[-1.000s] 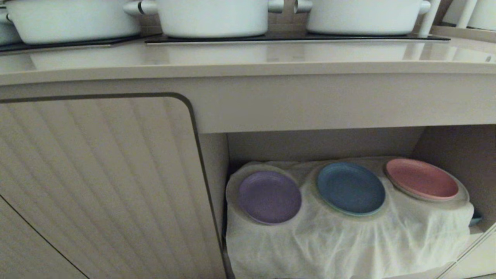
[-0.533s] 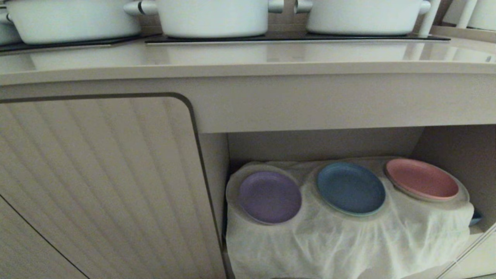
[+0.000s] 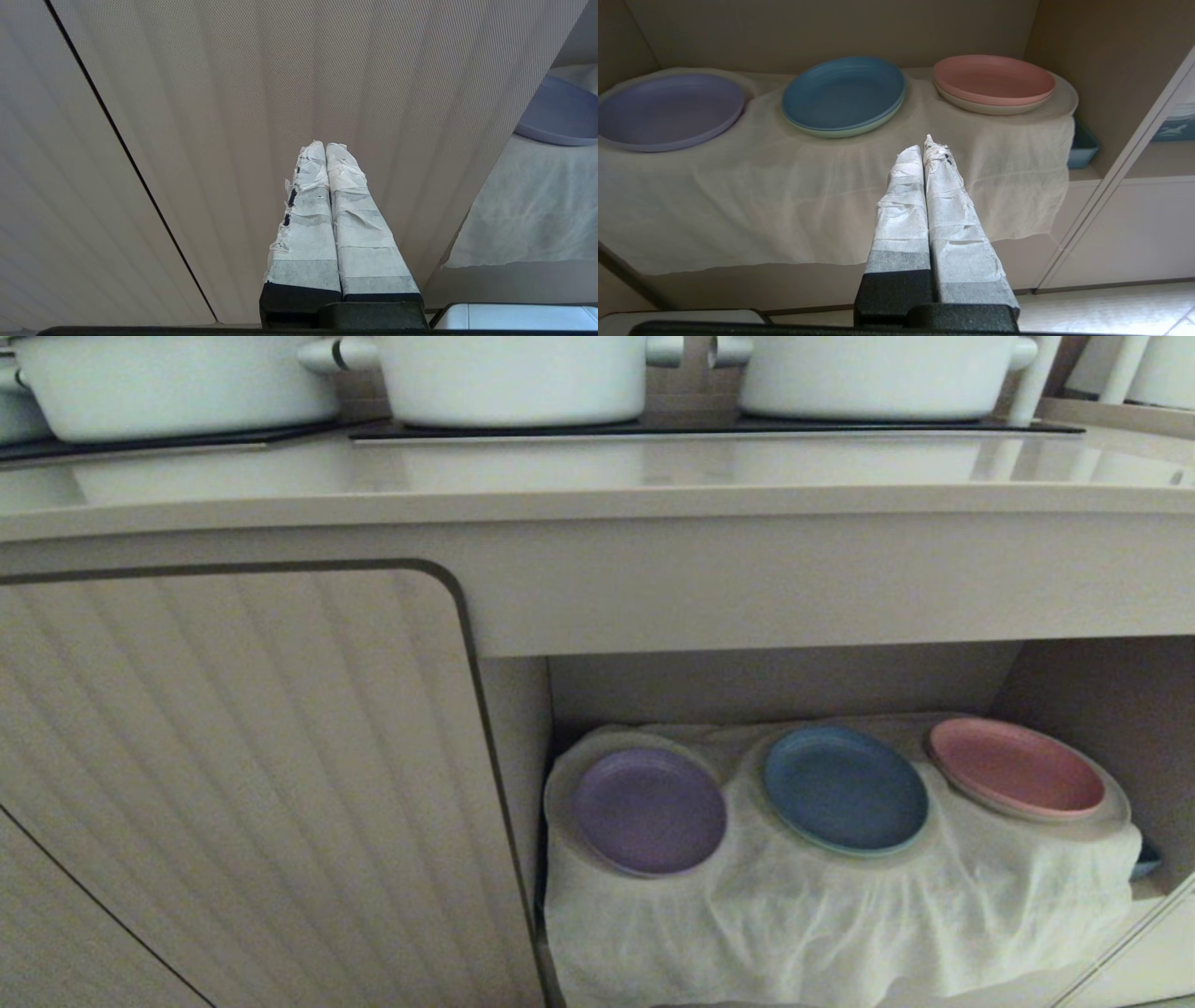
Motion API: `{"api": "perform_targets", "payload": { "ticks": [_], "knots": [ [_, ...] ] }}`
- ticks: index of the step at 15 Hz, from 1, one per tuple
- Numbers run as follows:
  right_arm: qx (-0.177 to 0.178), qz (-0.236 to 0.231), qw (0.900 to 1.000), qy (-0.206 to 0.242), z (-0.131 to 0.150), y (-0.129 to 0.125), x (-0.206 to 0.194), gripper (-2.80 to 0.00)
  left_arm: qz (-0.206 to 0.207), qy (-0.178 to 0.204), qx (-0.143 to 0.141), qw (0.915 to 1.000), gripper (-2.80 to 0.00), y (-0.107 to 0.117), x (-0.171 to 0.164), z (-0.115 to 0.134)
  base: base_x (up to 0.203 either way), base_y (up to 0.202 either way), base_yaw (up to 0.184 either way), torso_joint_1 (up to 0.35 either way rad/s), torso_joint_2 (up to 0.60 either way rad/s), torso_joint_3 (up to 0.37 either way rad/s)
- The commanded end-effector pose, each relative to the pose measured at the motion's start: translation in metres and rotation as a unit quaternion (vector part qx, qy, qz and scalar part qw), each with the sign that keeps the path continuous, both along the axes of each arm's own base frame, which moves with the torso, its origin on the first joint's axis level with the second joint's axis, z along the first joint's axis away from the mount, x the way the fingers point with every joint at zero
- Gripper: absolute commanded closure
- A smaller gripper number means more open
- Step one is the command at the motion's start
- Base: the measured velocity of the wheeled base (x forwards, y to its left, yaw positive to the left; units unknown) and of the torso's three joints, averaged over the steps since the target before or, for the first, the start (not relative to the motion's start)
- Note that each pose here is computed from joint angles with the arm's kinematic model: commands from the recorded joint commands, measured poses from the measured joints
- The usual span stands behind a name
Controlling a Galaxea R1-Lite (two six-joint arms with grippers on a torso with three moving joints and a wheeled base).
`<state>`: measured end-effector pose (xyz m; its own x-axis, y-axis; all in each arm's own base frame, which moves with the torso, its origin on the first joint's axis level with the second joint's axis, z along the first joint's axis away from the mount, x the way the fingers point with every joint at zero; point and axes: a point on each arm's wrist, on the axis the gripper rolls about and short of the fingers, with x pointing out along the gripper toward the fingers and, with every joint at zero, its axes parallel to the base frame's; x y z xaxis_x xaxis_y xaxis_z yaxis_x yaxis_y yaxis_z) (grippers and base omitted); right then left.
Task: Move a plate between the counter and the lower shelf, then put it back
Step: Pick up the plate in the cupboard
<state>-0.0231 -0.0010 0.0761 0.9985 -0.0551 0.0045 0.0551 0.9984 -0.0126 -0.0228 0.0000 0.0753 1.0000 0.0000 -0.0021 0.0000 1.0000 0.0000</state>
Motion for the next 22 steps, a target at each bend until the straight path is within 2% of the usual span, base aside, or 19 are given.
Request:
{"api": "perform_targets", "payload": {
  "ticks": [1, 5, 22],
  "knots": [
    [0.008, -0.001, 1.000, 0.000, 0.0000, 0.0000, 0.0001, 0.00, 0.000, 0.000, 0.000, 1.0000, 0.00, 0.0000, 0.0000, 0.0000, 0.000, 0.000, 0.000, 0.000, 0.00, 0.000],
    [0.042, -0.004, 0.999, -0.003, 0.0003, -0.0002, 0.0001, 0.00, 0.000, 0.000, 0.000, 1.0000, 0.00, 0.0000, 0.0000, 0.0000, 0.000, 0.000, 0.000, 0.000, 0.00, 0.000],
    [0.042, -0.007, 0.999, -0.005, 0.0006, -0.0003, 0.0001, 0.00, 0.000, 0.000, 0.000, 1.0000, 0.00, 0.0000, 0.0000, 0.0000, 0.000, 0.000, 0.000, 0.000, 0.00, 0.000]
  ]
}}
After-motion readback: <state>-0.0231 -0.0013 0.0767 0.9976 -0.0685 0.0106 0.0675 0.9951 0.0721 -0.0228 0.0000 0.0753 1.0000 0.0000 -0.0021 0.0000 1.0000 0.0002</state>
